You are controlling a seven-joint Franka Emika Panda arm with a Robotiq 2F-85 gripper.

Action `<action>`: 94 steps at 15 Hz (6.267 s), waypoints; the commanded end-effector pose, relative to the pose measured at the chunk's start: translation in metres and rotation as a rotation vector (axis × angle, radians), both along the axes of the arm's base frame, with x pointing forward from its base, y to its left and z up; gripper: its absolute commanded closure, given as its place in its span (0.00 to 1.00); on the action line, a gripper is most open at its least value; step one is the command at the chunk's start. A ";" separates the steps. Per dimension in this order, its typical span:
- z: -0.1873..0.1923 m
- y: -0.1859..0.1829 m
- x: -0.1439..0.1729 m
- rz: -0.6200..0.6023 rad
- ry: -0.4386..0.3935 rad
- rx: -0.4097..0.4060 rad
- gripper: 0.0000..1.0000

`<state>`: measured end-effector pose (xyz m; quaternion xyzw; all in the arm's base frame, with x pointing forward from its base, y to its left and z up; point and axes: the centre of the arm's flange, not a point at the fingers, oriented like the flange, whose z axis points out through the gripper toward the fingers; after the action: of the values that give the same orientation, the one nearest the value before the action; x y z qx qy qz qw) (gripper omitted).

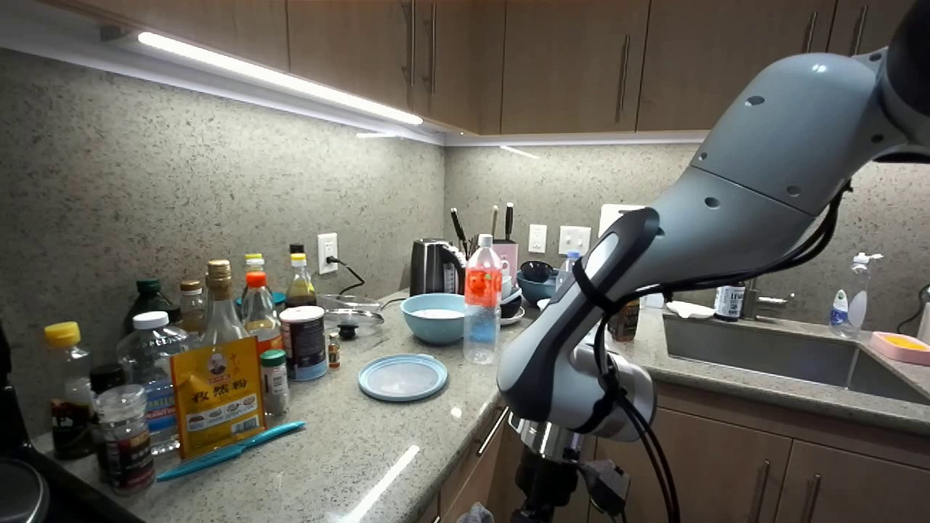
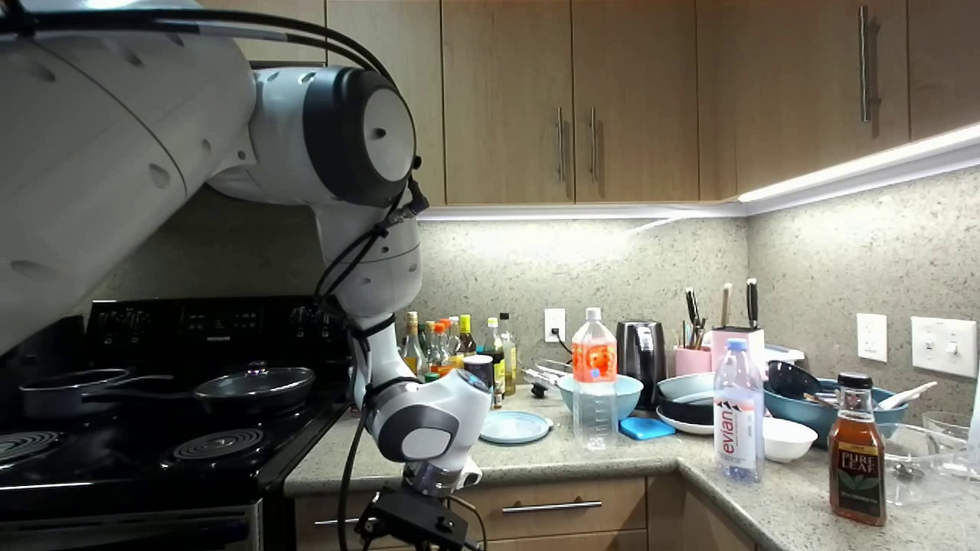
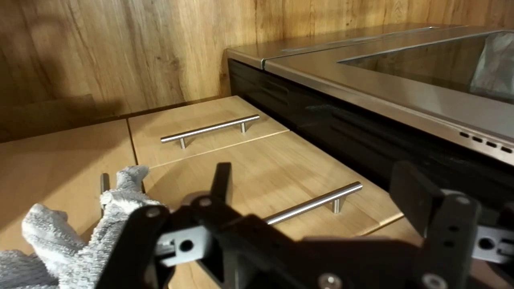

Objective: Pick the rag on the handle of the cabinet door and put it on the counter

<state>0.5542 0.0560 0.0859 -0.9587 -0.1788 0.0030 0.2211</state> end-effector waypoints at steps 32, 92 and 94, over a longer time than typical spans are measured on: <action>-0.127 -0.065 0.059 -0.358 -0.127 -0.320 0.00; -0.161 -0.093 0.077 -0.004 -0.598 0.067 0.93; -0.163 -0.093 0.075 0.004 -0.597 0.068 0.95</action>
<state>0.6271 -0.0313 -0.0525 -0.9169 -0.2269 -0.2774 0.1760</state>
